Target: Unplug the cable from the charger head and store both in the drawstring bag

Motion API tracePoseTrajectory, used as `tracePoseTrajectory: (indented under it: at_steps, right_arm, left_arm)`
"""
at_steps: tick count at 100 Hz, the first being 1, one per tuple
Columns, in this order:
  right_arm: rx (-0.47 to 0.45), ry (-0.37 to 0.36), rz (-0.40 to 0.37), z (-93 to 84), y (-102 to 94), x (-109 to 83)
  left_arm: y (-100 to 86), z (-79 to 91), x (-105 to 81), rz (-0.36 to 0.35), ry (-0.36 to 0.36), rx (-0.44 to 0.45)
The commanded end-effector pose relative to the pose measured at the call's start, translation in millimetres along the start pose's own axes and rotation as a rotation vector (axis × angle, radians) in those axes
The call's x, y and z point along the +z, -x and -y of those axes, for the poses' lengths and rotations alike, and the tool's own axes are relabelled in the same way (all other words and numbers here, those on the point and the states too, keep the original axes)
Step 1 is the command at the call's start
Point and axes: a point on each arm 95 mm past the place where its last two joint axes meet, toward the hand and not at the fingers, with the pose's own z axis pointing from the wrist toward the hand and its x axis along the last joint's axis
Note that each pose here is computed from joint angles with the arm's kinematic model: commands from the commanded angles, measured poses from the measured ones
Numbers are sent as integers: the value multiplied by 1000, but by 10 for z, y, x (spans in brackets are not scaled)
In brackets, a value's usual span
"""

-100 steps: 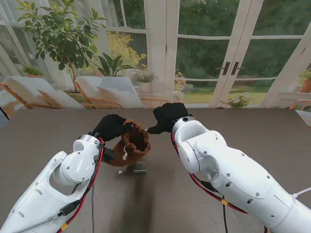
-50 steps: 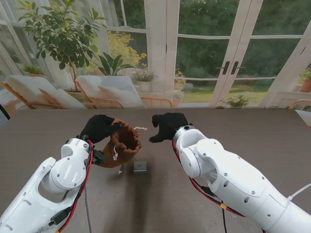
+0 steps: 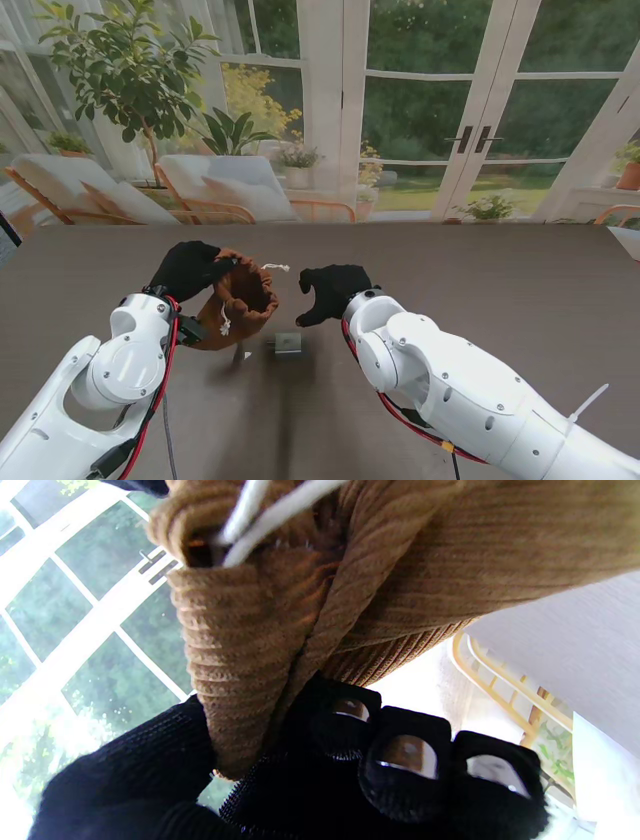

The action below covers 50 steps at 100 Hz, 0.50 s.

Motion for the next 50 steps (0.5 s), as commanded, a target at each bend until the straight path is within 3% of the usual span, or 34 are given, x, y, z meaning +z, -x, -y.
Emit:
tracePoseTrajectory:
  at_steps: [1,50]
  right_arm:
    - [7,-33,-8,133,-77,4]
    - [-4,-44,-26,527,-277,86]
  left_arm:
    - [-18,4,-24,-2,9,-3]
    - [-14,13,-73,0,10,-16]
